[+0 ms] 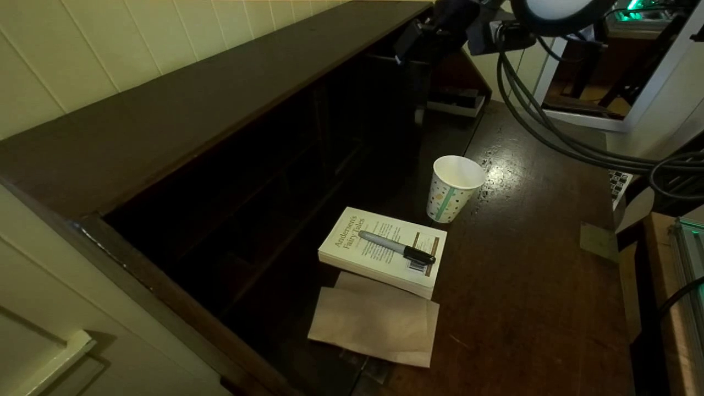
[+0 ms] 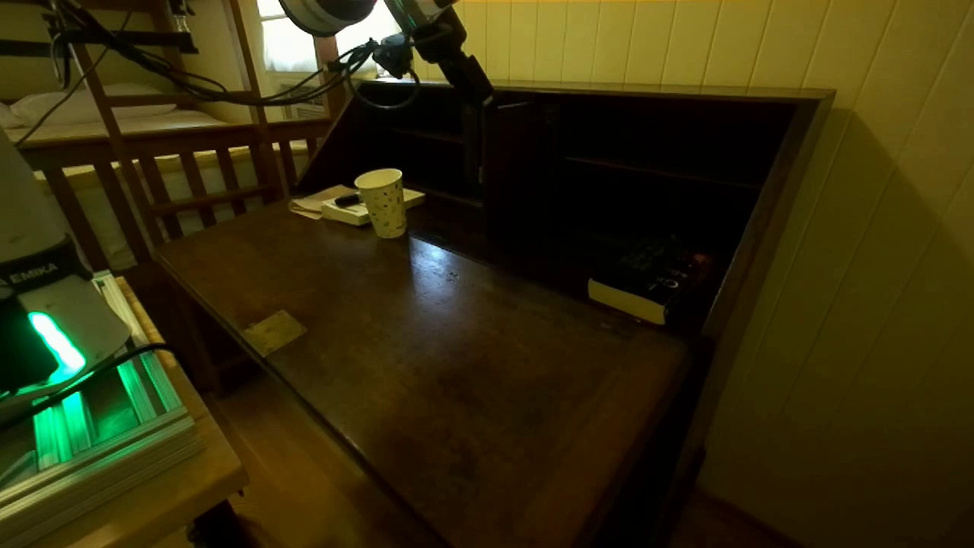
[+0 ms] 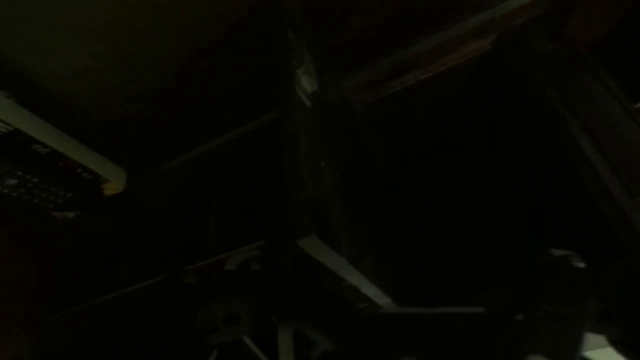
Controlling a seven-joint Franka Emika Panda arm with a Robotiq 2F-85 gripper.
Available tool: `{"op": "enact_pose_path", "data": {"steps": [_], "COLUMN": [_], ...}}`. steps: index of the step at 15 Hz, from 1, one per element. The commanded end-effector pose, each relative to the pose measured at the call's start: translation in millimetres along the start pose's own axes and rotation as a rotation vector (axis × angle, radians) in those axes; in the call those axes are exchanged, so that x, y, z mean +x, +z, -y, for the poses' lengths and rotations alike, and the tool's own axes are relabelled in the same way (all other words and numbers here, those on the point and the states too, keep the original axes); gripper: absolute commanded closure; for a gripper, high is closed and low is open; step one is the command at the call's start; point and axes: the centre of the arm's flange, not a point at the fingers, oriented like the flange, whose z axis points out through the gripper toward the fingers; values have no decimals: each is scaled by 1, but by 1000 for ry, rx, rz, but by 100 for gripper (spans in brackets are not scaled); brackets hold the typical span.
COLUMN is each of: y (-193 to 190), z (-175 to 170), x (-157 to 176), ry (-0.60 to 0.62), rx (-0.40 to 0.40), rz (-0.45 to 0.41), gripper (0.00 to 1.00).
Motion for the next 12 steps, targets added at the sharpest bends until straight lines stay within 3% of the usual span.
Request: {"op": "enact_pose_path", "data": {"steps": [1,7,12], "y": [12,17,37], "z": [10,61,65], "x": [11,9,4], "ry": [4,-34,-78], "rx": [110,231,250], "rz": [2,10,32], "gripper": [0,0,0]}}
